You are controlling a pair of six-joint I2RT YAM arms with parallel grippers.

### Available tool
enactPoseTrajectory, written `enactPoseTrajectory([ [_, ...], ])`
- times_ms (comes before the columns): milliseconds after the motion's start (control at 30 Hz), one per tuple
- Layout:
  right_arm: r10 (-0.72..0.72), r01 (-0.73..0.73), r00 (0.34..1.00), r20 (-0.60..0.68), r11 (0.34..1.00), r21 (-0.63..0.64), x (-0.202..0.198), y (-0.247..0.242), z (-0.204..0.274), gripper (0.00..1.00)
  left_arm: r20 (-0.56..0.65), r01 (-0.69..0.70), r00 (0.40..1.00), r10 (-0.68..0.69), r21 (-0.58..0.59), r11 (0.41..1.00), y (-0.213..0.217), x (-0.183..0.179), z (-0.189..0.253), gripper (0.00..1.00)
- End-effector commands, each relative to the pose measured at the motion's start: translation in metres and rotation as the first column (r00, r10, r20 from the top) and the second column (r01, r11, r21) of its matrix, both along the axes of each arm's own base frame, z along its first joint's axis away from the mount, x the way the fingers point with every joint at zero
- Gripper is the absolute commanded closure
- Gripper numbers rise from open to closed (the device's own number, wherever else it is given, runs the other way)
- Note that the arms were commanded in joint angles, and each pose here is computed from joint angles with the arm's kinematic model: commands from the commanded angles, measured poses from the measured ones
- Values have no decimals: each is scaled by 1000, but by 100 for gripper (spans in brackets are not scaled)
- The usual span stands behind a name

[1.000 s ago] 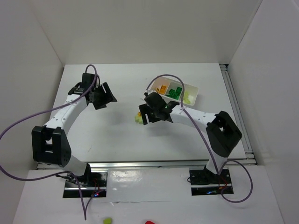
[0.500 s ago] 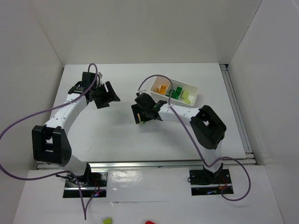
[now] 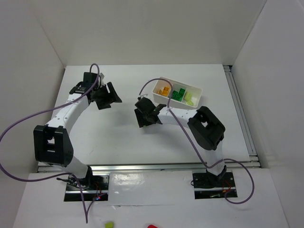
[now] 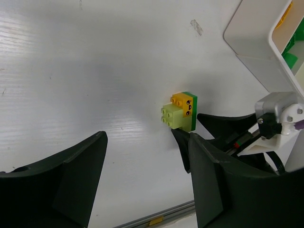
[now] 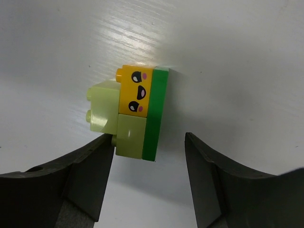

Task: Sort the legos into containers by color

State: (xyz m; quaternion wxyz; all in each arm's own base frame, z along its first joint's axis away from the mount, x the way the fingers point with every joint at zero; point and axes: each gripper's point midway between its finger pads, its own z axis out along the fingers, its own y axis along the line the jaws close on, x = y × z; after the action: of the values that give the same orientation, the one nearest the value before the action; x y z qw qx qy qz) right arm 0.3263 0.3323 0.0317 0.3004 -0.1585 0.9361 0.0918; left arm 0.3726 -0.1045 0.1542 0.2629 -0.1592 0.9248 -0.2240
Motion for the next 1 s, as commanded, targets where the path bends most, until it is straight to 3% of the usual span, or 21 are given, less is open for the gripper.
enactPoseTrajectory([
  [0, -16, 13, 998, 59, 999, 37, 16, 14, 15, 33, 45, 15, 999, -14, -9, 1000, -1, 11, 14, 21],
  [133, -16, 13, 998, 60, 999, 38, 17, 16, 11, 43, 40, 34, 999, -34, -5, 999, -2, 11, 10, 21],
  [167, -16, 13, 998, 60, 999, 38, 17, 16, 11, 49, 44, 32, 998, -34, 28, 999, -1, 14, 8, 21],
  [333, -5, -4, 995, 102, 996, 91, 11, 11, 28, 64, -60, 117, 991, -116, 11, 993, -14, -9, -19, 20],
  [467, 9, -28, 990, 140, 990, 140, 7, 1, 46, 66, 3, 260, 964, -264, -184, 948, -48, -26, -17, 10],
  [600, 28, -61, 984, 175, 980, 188, -2, -3, 67, 66, 73, 379, 920, -384, -410, 830, -87, -36, -16, 10],
  [833, 20, -71, 980, 197, 965, 254, -3, -8, 86, 66, 153, 461, 882, -445, -474, 750, -119, -39, -12, 7],
  [967, 3, -56, 982, 190, 959, 277, 0, -7, 88, 66, 139, 465, 880, -455, -455, 760, -131, -40, -22, 6],
])
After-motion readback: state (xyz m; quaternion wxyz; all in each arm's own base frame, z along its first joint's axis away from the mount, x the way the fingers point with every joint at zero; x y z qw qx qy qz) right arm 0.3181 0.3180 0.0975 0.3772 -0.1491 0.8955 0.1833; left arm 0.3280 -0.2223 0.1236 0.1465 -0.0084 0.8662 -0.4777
